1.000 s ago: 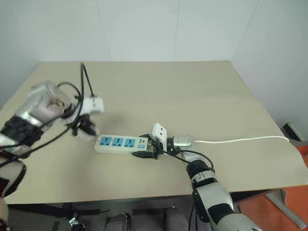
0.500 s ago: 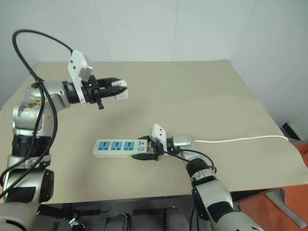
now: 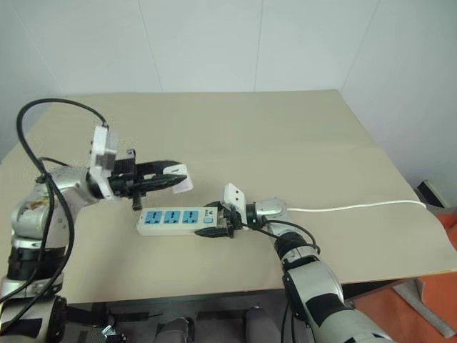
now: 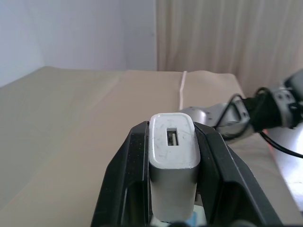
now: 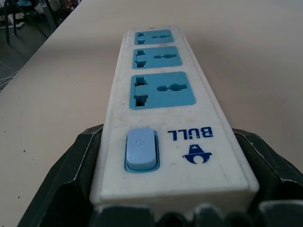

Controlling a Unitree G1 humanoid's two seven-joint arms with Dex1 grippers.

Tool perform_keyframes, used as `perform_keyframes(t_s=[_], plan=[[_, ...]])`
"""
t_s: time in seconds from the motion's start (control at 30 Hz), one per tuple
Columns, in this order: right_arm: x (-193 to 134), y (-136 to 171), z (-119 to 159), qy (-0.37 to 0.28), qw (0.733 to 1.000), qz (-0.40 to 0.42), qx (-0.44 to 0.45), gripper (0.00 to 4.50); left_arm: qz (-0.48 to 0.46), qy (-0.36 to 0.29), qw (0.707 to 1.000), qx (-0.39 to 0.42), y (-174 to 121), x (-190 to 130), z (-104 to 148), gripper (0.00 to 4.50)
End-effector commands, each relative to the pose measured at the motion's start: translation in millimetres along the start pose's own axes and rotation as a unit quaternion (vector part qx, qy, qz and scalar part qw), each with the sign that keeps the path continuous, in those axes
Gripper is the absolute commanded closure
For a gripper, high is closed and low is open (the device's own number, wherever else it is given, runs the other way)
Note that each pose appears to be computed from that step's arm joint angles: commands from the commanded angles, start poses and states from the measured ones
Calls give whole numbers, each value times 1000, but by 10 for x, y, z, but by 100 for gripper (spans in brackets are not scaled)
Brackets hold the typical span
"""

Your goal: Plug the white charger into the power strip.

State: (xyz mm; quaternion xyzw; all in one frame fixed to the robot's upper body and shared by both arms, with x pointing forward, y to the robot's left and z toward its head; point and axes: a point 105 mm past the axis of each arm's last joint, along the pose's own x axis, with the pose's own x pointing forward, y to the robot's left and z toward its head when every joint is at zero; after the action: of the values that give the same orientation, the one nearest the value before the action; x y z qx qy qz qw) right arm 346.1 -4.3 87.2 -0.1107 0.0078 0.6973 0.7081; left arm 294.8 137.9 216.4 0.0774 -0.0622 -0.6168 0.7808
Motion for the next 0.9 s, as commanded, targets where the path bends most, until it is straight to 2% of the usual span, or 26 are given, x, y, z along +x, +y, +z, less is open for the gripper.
perform_keyframes(t_s=[0.03, 0.17, 0.4, 0.9], plan=[[35, 37, -5, 0, 1000, 12, -3, 105, -48, -16, 999, 21, -86, -1, 75, 348], [30, 36, -6, -1, 1000, 10, -2, 105, -84, 22, 996, 12, -110, -28, -69, 348], [26, 41, -11, -2, 1000, 9, 0, 105, -96, 46, 994, 25, -56, -34, -226, 348], [24, 29, -3, -4, 1000, 4, -1, 105, -98, 55, 993, 45, 60, 71, -369, 348]])
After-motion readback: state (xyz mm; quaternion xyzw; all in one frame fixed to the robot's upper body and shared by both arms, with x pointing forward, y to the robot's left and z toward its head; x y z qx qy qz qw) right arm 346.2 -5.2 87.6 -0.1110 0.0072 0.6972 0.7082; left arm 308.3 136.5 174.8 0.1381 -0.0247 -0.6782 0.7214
